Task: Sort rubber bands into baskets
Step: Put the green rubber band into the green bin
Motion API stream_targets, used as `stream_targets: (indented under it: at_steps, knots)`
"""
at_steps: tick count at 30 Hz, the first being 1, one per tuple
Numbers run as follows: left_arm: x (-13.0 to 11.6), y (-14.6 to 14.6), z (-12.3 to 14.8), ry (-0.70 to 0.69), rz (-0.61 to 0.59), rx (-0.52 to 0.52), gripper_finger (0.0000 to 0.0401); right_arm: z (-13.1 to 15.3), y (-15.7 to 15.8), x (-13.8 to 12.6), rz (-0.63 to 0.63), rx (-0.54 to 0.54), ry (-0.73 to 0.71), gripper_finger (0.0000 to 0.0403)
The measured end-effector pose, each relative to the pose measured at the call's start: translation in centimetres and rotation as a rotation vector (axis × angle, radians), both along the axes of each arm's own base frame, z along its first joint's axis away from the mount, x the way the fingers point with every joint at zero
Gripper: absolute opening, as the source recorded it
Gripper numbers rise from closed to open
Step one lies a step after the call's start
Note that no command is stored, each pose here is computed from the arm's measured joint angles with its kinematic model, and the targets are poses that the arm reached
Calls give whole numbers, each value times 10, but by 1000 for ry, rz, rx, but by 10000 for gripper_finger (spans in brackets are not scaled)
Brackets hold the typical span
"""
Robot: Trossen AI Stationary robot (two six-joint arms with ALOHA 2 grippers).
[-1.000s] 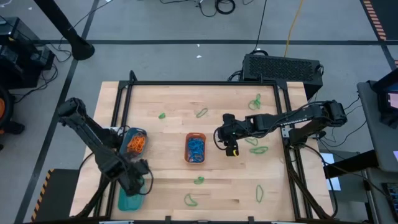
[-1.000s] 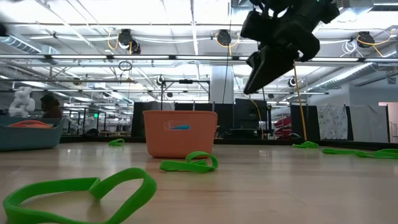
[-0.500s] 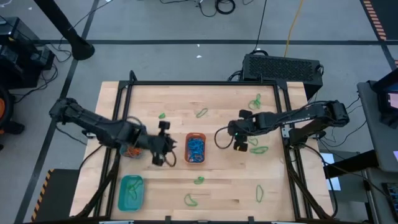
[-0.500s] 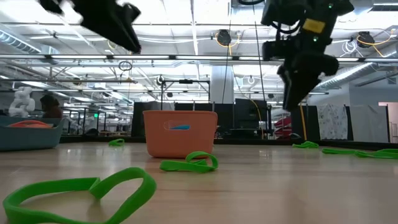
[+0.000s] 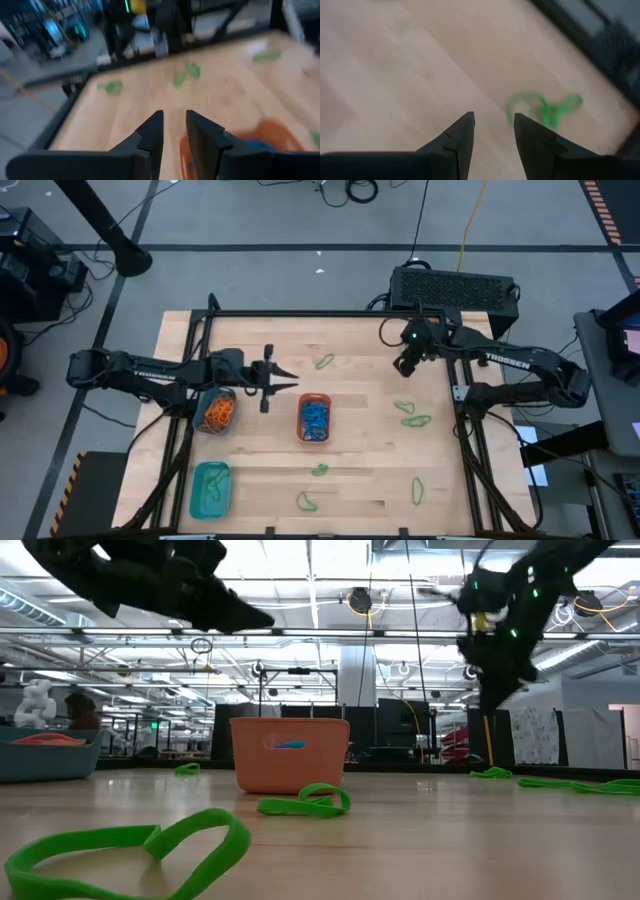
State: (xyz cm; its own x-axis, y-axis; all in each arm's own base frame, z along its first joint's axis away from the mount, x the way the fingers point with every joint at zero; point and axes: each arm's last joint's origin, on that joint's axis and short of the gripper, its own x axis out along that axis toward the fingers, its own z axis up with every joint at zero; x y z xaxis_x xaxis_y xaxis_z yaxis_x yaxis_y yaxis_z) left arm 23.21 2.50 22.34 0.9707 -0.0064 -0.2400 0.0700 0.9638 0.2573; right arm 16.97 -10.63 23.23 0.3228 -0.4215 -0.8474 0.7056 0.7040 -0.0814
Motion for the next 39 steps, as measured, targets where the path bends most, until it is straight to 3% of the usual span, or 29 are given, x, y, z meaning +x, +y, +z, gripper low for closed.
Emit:
stream_targets:
  at_steps: [3,8,12,21,25,39]
  knots:
    - [0,-1,3,-59,-29,-5,91,-21,-1,-11,11,121,42,132]
    - [0,-7,2,-54,-76,-11,91,-16,14,1,186,319,-128,132]
    - [0,-6,2,-55,-75,-11,91,-20,38,1,195,429,-48,132]
    - [0,-7,2,-58,-74,-34,91,-53,75,4,237,401,18,132]
    - [0,-7,2,-58,-73,-36,91,-73,80,-1,219,345,16,132]
    - [0,-7,2,-60,-71,-35,91,-105,89,-10,213,329,-58,132]
